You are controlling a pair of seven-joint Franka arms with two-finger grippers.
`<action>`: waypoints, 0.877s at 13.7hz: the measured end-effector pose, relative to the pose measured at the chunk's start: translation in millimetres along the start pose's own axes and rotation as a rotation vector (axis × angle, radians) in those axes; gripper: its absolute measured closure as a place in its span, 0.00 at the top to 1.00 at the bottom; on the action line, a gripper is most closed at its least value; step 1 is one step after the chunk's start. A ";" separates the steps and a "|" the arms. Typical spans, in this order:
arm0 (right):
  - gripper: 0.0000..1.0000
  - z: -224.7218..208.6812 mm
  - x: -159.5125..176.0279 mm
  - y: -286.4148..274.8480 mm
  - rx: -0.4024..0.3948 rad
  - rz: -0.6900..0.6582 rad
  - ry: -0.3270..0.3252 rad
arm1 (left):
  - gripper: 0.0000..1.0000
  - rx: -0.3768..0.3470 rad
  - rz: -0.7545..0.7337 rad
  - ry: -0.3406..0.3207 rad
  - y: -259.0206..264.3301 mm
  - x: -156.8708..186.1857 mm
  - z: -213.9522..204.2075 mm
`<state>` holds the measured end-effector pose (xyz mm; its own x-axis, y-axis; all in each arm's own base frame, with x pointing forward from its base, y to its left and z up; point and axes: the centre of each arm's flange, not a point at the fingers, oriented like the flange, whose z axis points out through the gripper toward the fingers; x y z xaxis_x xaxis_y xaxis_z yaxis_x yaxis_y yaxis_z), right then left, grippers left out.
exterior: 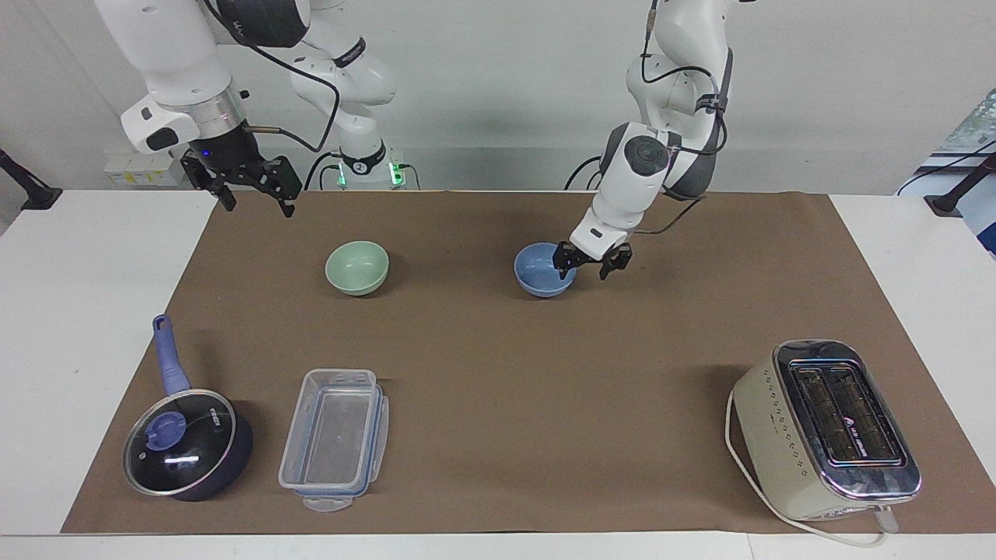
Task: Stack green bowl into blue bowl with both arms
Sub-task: 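Release the blue bowl and retract the left gripper to rest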
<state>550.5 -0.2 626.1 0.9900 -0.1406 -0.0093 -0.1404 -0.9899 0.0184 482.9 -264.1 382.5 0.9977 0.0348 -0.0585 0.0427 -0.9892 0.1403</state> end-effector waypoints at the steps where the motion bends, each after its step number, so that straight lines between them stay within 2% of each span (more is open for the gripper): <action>1: 1.00 0.0 0.0 0.0 0.000 0.000 0.000 | 1.00 0.008 -0.010 0.002 -9.2 8.8 -12.6; 4: 1.00 -0.1 0.1 -0.1 0.000 0.000 0.001 | 1.00 0.031 0.021 0.026 -43.1 33.7 -52.5; 8: 1.00 -0.3 0.2 -0.8 0.002 -0.001 0.003 | 1.00 0.025 0.105 0.025 -121.9 67.7 -117.0; 12: 1.00 6.6 -1.1 -1.5 0.004 0.003 -0.012 | 1.00 0.022 0.132 0.058 -193.0 85.5 -156.3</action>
<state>549.5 1.4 619.5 0.9894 -0.1438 -0.0216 -0.1435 -0.9895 0.0147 568.3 -48.0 504.9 0.9960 -0.0880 0.0167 -0.0894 -0.9886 0.1214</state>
